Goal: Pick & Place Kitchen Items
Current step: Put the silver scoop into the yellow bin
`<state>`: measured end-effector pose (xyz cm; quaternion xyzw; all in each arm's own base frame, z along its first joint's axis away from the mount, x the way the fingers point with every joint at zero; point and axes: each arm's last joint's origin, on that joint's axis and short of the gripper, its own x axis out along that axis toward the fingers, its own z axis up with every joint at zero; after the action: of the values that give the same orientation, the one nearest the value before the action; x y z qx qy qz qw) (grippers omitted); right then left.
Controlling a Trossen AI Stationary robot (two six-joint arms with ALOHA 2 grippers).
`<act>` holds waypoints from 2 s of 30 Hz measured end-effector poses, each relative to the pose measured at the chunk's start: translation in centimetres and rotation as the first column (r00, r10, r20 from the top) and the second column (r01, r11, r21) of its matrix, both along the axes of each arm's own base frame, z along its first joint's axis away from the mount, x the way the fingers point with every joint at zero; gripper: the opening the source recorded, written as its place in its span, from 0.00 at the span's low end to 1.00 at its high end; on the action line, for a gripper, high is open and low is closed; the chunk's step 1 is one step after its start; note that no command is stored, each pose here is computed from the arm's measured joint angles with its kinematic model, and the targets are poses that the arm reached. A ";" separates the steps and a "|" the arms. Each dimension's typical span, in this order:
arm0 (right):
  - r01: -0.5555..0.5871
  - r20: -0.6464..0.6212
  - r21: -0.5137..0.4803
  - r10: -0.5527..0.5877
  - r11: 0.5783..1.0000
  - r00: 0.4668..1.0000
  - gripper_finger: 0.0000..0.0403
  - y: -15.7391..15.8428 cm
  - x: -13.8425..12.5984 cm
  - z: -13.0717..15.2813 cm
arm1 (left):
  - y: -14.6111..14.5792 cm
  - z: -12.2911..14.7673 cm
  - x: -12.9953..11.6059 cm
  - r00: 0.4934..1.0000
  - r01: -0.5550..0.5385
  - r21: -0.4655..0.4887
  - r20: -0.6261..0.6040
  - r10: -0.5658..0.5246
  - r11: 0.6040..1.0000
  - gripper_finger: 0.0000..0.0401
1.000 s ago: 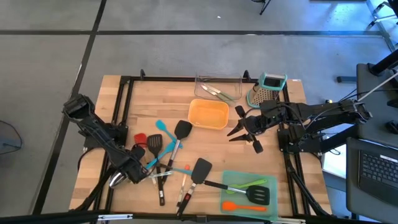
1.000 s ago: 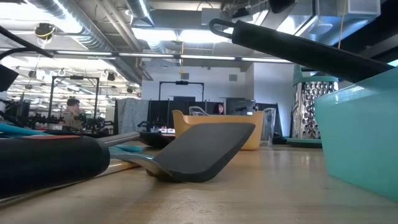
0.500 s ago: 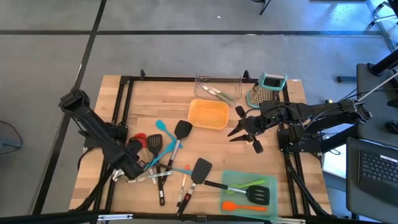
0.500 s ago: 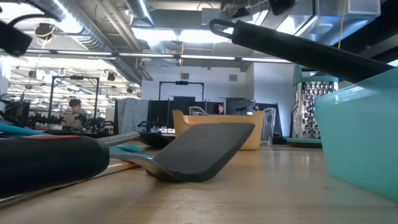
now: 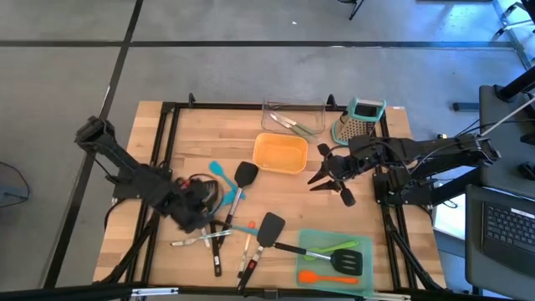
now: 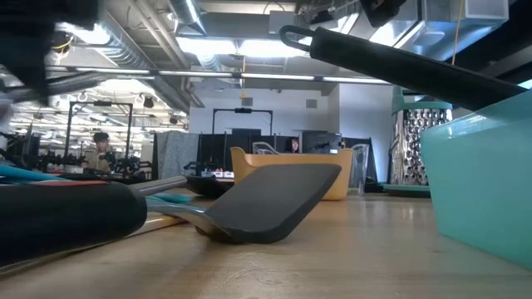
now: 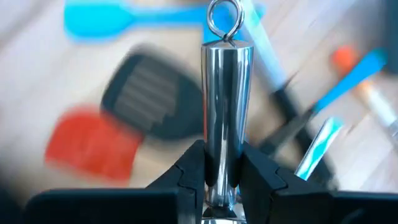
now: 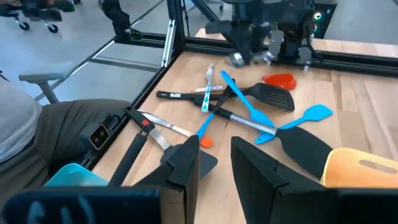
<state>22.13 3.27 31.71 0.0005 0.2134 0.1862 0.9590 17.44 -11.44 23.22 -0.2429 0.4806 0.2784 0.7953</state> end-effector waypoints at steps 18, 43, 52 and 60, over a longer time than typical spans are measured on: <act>-0.011 -0.093 0.001 0.011 1.000 0.996 0.23 0.4 -2.3 0.1 | 15.5 3.5 10.9 0.884 0.169 0.351 0.360 -0.299 0.921 0.15; 0.054 -0.178 -0.030 -0.059 0.998 0.982 0.23 2.6 -3.0 -1.3 | 22.2 5.8 21.9 0.796 0.419 0.457 0.231 -0.560 0.784 0.15; 0.069 -0.186 -0.011 -0.070 0.998 0.980 0.23 2.6 -2.9 -1.6 | 21.7 7.9 23.1 0.632 0.439 0.507 0.412 -0.656 0.742 0.15; 0.067 -0.178 -0.012 -0.068 0.998 0.982 0.23 2.6 -2.9 -1.6 | 22.4 2.1 25.6 0.676 0.501 0.422 0.353 -0.646 0.755 0.15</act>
<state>19.23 5.82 30.14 0.0216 0.2988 0.1521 0.9419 43.07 10.99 25.36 -0.0189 0.2741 0.0096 0.9615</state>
